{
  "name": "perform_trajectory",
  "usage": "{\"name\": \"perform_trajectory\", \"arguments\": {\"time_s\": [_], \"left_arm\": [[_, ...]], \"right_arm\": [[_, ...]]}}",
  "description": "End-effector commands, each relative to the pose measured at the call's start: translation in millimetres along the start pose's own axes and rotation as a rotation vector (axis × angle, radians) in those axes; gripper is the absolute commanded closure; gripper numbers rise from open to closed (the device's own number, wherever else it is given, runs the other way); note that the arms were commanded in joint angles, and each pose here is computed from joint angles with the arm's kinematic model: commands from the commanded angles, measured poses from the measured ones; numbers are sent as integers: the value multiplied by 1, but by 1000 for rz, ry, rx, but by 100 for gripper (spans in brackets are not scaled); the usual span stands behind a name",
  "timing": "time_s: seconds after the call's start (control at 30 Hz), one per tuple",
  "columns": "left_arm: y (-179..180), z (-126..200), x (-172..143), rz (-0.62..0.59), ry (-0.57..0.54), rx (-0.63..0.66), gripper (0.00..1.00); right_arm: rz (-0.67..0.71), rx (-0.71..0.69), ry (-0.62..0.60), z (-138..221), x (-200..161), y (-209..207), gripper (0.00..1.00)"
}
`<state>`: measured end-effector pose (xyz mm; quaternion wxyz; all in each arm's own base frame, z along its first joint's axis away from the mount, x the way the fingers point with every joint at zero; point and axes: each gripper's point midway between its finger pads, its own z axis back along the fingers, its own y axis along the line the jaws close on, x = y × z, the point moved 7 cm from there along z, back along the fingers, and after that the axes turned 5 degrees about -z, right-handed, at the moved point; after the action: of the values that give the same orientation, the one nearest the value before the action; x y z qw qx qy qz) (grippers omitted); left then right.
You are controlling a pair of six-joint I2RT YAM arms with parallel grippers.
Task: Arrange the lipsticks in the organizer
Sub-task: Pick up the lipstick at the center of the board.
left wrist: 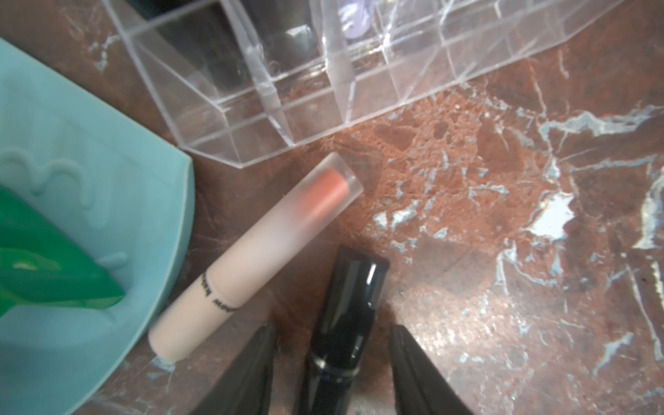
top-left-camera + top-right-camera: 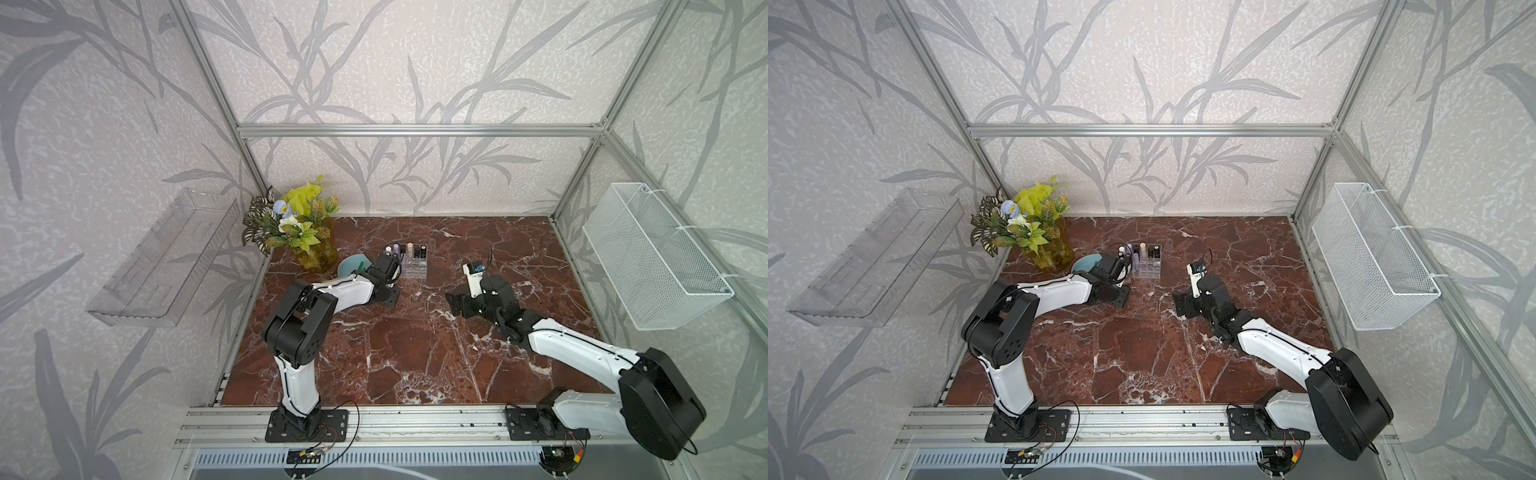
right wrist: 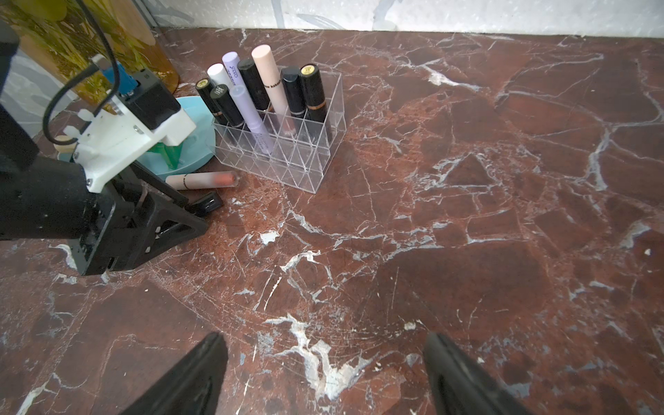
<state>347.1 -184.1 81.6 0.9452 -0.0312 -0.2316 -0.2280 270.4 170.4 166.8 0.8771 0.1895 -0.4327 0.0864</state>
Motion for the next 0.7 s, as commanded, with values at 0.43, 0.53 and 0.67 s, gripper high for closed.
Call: {"name": "perform_trajectory", "arguments": {"time_s": [0.43,0.53,0.67], "left_arm": [[-13,2,-20,-35,114,-25,47],[-13,2,-24,-36,126,-20,48],[-16,0,-28,-41,134,-22,55]], "right_arm": [[-8,12,-24,5,10,4,10],[-9,15,-25,5,11,5,10],[-13,17,-26,5,11,5,10]]}}
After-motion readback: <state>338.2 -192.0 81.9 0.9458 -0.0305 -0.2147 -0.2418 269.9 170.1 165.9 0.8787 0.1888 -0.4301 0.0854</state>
